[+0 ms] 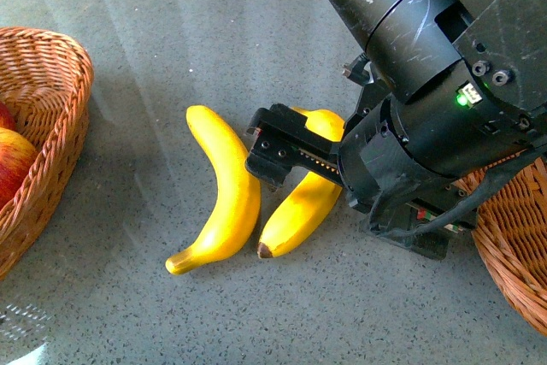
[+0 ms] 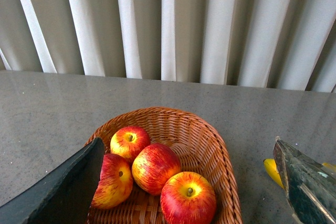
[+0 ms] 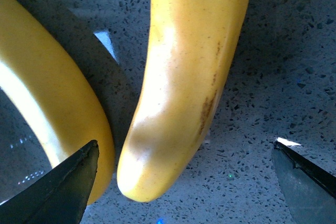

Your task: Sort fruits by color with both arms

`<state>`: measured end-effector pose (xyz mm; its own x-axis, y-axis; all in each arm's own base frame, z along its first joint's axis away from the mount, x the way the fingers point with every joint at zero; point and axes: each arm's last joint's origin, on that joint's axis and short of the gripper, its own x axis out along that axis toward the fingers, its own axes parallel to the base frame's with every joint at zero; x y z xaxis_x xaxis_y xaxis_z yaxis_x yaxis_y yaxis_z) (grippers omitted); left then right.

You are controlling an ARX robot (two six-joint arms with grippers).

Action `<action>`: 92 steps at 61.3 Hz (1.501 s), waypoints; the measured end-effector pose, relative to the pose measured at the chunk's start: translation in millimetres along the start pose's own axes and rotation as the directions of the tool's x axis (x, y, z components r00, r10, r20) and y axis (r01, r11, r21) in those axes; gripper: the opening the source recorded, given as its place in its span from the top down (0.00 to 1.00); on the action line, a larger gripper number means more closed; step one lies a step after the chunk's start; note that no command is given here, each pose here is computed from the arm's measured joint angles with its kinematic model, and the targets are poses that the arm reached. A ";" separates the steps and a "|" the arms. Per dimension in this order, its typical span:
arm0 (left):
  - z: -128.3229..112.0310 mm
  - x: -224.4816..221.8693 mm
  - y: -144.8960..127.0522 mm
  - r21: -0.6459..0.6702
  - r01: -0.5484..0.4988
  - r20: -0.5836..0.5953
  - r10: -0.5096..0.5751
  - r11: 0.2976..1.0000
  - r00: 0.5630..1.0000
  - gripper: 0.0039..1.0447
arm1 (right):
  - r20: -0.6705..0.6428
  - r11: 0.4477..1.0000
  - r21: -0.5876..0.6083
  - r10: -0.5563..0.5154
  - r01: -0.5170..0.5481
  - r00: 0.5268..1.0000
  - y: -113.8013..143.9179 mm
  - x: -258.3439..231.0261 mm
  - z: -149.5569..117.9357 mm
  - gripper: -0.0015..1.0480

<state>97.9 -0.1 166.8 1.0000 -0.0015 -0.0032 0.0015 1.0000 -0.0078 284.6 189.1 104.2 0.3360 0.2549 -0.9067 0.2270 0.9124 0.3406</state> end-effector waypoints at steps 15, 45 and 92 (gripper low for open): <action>0.0 0.0 0.0 0.000 0.000 0.000 0.000 1.000 1.000 0.09 | 0.017 0.999 0.002 -0.037 0.037 0.999 4.2 0.3 10.4 0.09; 0.0 0.0 0.0 0.000 0.000 0.000 0.000 1.000 1.000 0.09 | 0.001 0.997 -0.021 -0.074 0.074 0.997 2.1 8.3 10.4 0.09; 0.0 0.0 0.0 0.000 0.000 0.000 0.000 1.000 1.000 0.09 | -0.020 0.995 -0.053 -0.084 0.082 0.996 4.4 19.4 12.3 0.51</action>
<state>97.9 -0.1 166.8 1.0000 -0.0015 -0.0032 0.0015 1.0000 -0.0078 303.4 194.2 91.1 0.2976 0.1841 -0.9368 0.2052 0.9460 0.2511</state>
